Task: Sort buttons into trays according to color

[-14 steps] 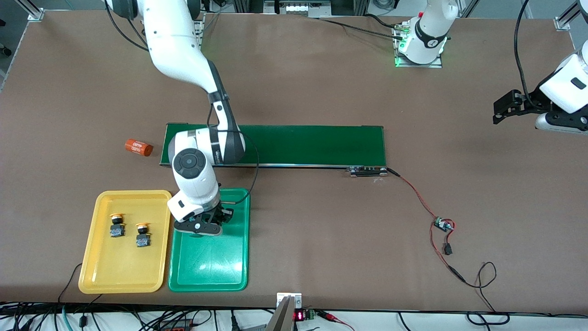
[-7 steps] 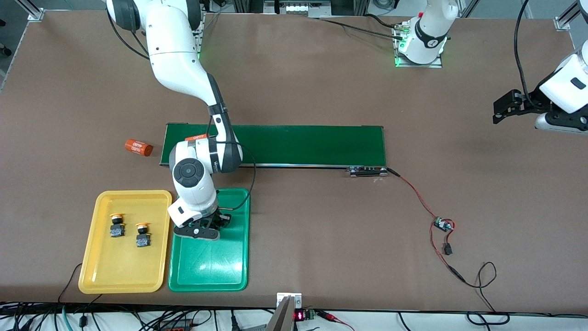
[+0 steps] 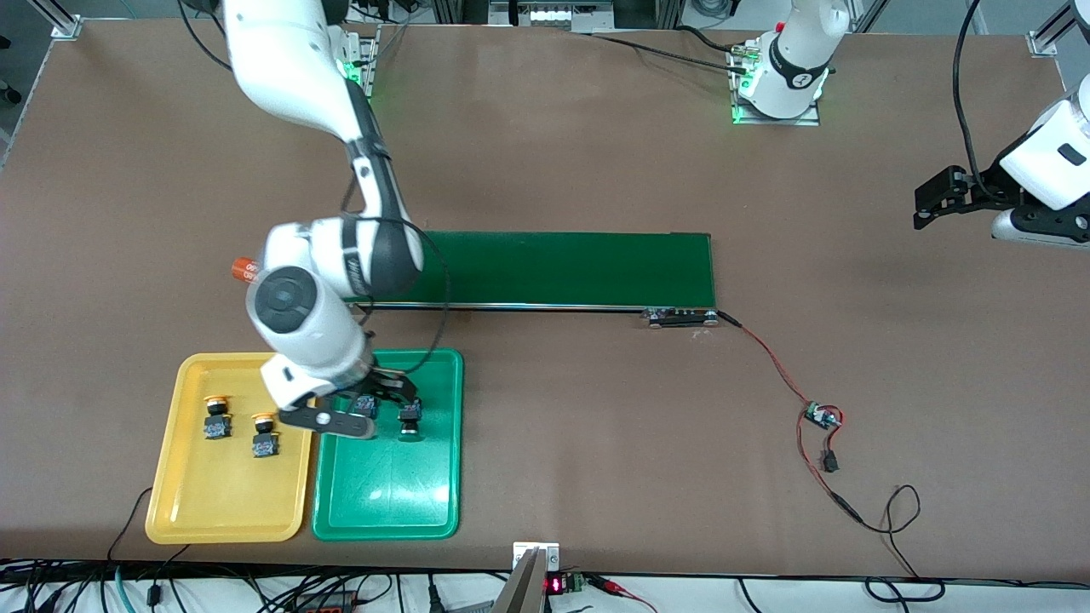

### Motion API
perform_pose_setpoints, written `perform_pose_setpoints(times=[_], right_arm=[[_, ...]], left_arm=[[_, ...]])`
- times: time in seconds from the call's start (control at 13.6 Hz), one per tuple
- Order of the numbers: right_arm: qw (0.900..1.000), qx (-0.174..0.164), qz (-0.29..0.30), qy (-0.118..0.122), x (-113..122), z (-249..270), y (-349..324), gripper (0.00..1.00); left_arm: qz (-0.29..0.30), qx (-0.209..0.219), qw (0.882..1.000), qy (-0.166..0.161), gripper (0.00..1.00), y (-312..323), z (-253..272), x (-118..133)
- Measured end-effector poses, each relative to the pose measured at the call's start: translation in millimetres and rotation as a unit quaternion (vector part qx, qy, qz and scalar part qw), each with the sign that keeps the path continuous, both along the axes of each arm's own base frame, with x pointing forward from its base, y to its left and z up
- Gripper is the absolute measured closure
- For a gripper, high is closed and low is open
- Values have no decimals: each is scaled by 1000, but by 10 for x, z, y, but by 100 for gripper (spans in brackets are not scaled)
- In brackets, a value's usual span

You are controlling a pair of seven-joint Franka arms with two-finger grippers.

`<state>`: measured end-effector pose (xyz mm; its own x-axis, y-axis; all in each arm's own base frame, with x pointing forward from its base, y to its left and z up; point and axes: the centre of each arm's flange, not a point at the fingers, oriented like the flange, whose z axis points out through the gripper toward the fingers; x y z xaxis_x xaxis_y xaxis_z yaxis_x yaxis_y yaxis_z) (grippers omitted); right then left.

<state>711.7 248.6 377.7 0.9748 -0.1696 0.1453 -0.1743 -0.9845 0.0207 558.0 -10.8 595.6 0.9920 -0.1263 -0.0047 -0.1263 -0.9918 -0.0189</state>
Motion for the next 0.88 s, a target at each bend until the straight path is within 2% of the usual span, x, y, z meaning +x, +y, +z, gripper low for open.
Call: perform_pose_setpoints(times=[0.29, 0.52, 0.66, 0.74, 0.88], right_arm=[[999, -16, 4, 34, -172, 817, -513, 0], [998, -32, 41, 44, -213, 1184, -1062, 0], [997, -36, 55, 41, -225, 1356, -1353, 0], [997, -30, 52, 39, -222, 1411, -1500, 0], [998, 4, 48, 42, -196, 1436, -1820, 0]], left_arm=[[0, 0, 1000, 0, 0, 0, 0, 0], [0, 0, 1000, 0, 0, 0, 0, -1], [0, 0, 1000, 0, 0, -1, 0, -1], [0, 0, 1000, 0, 0, -1, 0, -1], [0, 0, 1000, 0, 0, -2, 0, -1]])
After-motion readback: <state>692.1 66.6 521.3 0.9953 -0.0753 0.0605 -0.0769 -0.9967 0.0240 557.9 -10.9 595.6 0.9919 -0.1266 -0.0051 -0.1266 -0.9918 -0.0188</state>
